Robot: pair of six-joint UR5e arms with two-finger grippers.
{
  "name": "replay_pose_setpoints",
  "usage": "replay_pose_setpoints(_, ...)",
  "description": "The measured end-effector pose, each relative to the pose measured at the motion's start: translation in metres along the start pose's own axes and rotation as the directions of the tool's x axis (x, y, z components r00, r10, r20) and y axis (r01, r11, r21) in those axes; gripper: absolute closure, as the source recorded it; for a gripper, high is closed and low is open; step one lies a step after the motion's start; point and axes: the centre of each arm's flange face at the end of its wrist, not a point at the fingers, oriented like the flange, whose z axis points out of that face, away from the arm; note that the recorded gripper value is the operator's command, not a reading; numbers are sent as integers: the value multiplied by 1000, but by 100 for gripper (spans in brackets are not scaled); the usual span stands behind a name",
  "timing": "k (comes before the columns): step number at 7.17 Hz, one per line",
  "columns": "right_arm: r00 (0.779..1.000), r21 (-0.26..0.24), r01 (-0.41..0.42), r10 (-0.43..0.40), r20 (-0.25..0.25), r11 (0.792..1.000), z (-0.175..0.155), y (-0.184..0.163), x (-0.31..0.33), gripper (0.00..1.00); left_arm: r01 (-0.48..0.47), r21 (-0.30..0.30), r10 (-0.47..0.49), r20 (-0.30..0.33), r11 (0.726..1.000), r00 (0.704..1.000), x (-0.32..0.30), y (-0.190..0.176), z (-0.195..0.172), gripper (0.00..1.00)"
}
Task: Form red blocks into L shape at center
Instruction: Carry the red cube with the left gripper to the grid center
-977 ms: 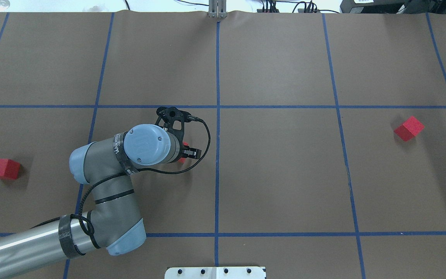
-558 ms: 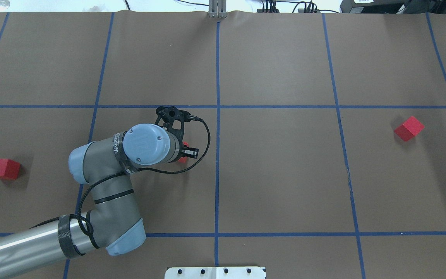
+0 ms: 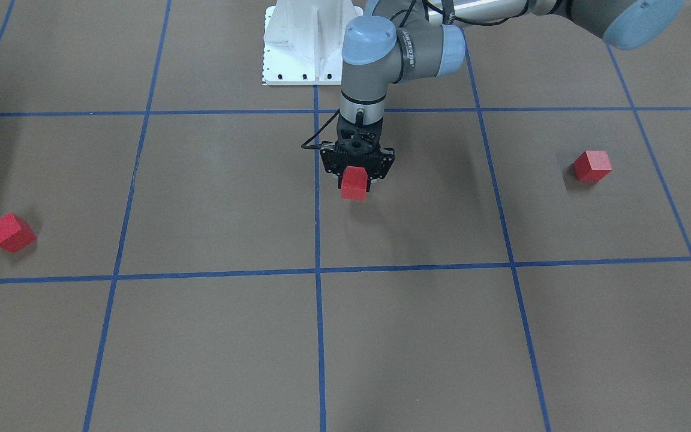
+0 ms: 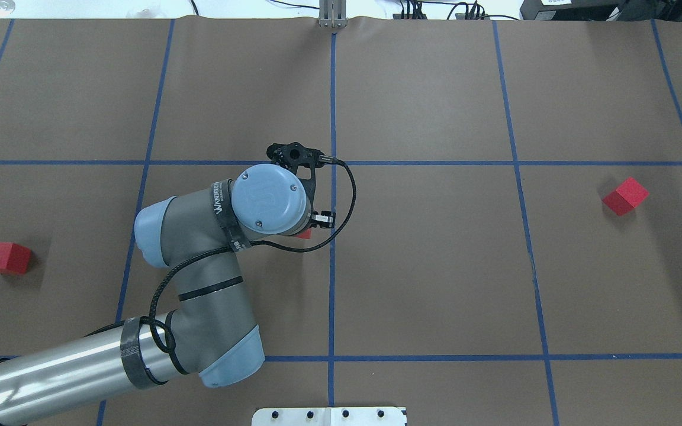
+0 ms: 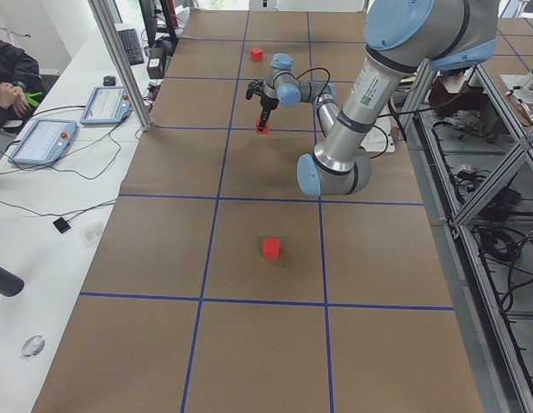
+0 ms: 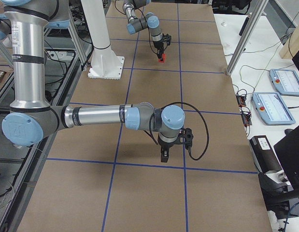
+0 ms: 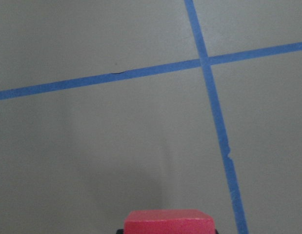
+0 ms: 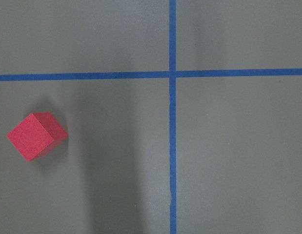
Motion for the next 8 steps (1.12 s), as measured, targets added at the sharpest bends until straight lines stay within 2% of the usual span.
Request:
replay_pose_setpoints(3, 1000, 0, 0, 0, 0, 1000, 0, 0, 0, 1, 38, 8, -38, -3, 999, 999, 42, -23, 29, 100)
replay_pose_setpoints(8, 1000, -2, -2, 2, 0, 1000, 0, 0, 1, 1, 81, 22, -81, -8, 996, 997, 41, -37, 41, 100)
